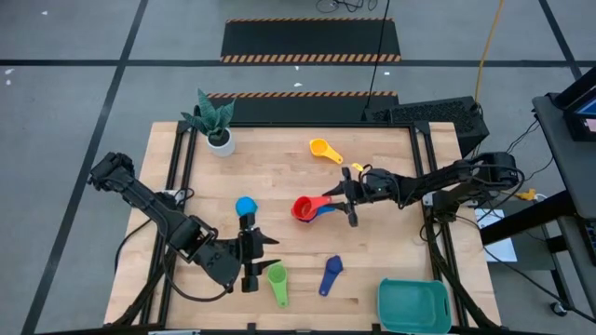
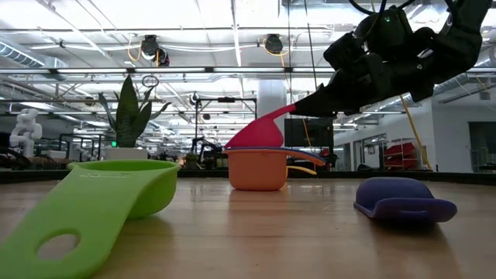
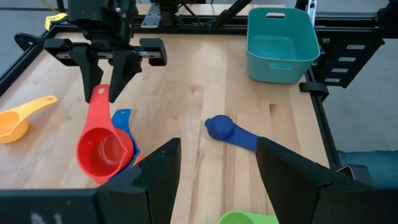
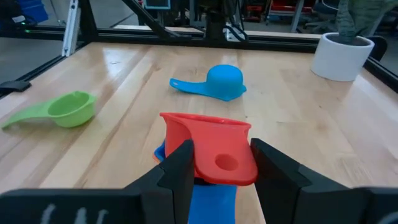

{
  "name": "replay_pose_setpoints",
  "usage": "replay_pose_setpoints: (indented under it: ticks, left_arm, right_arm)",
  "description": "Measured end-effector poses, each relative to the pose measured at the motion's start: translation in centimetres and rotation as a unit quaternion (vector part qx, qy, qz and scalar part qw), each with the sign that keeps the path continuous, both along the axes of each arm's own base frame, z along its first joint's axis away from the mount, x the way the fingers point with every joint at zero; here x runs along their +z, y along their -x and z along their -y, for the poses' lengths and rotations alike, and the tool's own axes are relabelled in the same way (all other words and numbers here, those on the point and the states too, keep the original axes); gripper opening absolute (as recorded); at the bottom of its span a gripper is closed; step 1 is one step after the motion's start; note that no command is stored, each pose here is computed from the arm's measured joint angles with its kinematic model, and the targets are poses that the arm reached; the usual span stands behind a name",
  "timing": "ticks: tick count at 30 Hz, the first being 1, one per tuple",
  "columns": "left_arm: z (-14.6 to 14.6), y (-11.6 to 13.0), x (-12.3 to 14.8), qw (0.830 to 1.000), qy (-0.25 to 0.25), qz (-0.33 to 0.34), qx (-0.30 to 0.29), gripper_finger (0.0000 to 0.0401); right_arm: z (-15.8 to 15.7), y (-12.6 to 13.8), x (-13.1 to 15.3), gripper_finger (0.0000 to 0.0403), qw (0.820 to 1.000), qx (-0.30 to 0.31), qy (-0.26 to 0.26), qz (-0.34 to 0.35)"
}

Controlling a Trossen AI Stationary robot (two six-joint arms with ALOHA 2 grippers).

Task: Nest measuring cups in basket
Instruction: Stack the orange measuring cup on top of the blue measuring cup

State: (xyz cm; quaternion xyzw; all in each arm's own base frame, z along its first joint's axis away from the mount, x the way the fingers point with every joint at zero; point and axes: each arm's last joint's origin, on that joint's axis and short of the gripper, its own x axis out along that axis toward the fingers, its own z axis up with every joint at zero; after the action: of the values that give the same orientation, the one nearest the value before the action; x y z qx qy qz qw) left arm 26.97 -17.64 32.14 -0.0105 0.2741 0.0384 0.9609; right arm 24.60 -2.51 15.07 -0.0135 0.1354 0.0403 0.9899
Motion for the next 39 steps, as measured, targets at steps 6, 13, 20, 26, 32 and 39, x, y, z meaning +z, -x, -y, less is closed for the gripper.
replay_pose_setpoints:
  ticks: [6, 13, 20, 26, 32, 39]
  left_arm:
    - [0.0, 0.0, 0.0, 1.000, 0.000, 0.000, 0.000, 0.0212]
    - [0.0, 0.0, 0.0, 1.000, 0.000, 0.000, 0.000, 0.0212]
    - [0.0, 0.0, 0.0, 1.000, 0.000, 0.000, 0.000, 0.0212]
    - [0.0, 0.0, 0.0, 1.000, -0.005, 0.000, -0.003, 0.0212]
    - [0.0, 0.0, 0.0, 1.000, -0.011, -0.001, -0.007, 0.0212]
    - [-0.4, -0.2, 0.0, 1.000, -0.009, -0.001, 0.001, 0.0212]
  right_arm:
    - [0.0, 0.0, -0.1, 0.0128, 1.000, -0.006, 0.001, -0.007]
    - [0.1, 0.0, -0.2, 0.0160, 1.000, -0.018, 0.000, -0.009]
    - [0.1, 0.1, -0.2, 0.0207, 0.999, -0.029, -0.009, -0.014]
    - [0.3, 0.2, -0.6, 0.0216, 0.998, -0.054, -0.005, -0.035]
    - [0.1, 0.0, -0.4, 0.0219, 0.997, -0.061, -0.015, -0.035]
    - [-0.6, -1.7, 0.5, 0.0280, 0.992, -0.053, -0.002, -0.114]
